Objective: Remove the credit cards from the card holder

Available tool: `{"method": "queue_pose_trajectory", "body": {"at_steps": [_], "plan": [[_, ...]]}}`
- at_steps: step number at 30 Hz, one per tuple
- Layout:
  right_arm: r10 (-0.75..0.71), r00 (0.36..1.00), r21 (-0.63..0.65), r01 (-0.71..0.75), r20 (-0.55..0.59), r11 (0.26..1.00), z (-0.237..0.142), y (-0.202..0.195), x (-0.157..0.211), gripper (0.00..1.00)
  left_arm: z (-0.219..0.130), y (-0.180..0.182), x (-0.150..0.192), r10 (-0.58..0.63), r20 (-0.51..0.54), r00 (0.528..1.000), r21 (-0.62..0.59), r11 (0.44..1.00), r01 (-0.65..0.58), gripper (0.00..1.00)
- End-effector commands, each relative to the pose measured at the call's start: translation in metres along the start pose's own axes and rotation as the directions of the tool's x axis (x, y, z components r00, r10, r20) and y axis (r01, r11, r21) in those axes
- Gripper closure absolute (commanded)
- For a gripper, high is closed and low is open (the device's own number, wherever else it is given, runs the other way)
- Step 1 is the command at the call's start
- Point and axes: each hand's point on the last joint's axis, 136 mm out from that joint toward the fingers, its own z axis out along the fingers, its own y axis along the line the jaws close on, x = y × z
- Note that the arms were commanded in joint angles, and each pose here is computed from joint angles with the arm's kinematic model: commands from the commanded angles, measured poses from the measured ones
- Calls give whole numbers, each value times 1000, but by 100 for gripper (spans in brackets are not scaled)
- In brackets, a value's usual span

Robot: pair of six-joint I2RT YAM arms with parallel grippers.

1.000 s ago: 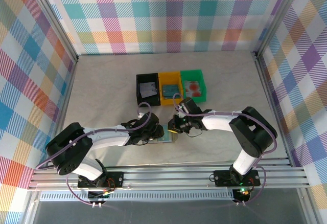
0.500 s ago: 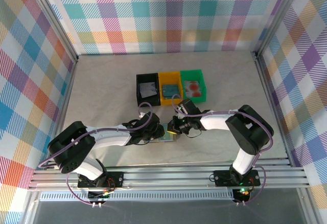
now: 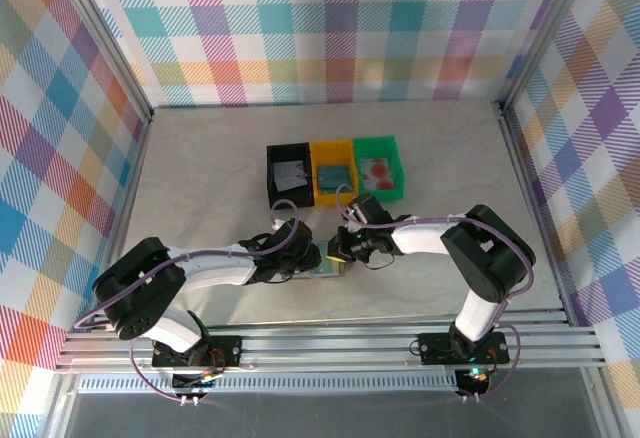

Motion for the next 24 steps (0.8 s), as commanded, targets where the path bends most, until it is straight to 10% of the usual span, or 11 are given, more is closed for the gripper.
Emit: {"method": "queue_pose_trajectory", "body": {"at_steps": [1, 24], "plan": [[21, 1000, 32, -20, -23, 999, 6, -10, 6, 94, -15, -6, -7, 25, 43, 999, 7, 1000, -25, 70], [20, 999, 29, -20, -28, 999, 8, -11, 6, 95, 6, -11, 0, 73, -10, 997, 8, 997, -73, 78]]}}
